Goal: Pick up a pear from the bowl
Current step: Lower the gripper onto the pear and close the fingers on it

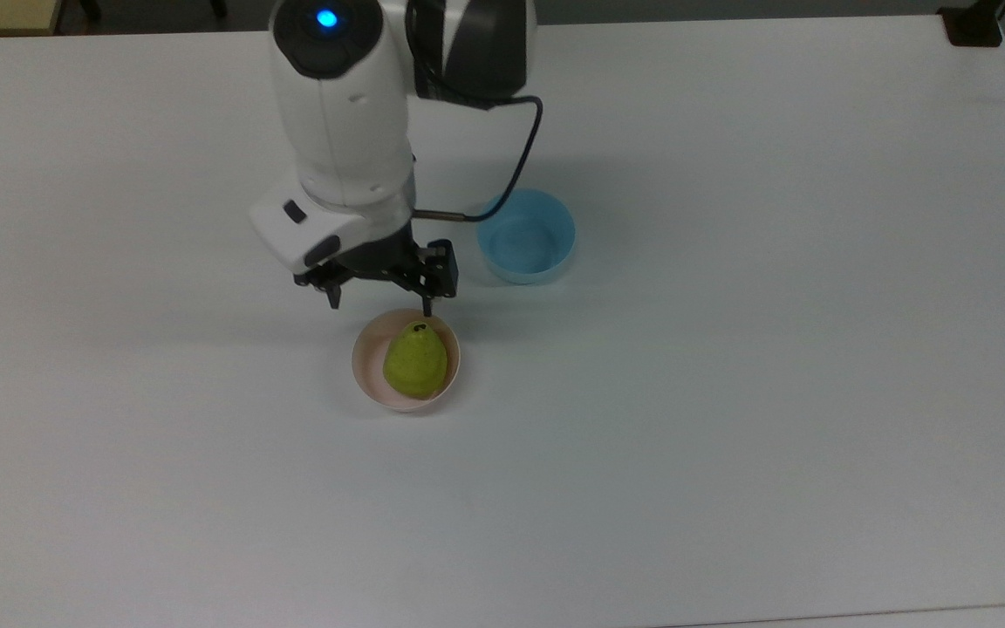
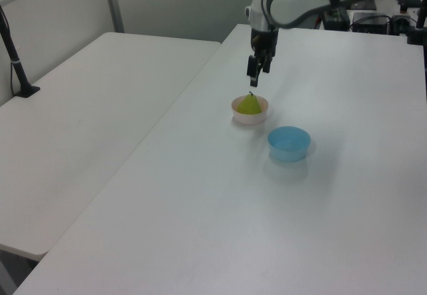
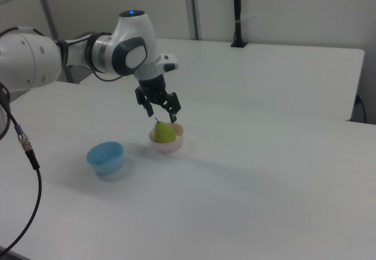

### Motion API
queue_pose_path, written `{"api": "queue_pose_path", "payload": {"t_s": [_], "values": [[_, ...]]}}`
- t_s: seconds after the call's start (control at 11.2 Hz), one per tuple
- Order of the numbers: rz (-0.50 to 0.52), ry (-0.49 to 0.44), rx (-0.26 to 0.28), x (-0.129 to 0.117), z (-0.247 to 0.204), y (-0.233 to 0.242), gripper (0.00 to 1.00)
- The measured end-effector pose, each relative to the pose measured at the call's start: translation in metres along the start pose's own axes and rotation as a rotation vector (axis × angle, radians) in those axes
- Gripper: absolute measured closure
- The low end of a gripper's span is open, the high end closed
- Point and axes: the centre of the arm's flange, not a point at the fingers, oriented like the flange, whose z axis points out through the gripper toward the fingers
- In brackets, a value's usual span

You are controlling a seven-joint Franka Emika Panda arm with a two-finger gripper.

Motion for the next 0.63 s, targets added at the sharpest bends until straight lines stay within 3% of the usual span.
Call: {"api": "queue_pose_path", "payload": {"t_s": [0.63], "values": [[-0.050, 0.008, -0.051, 0.009, 0.077, -0.031, 0.04]]}}
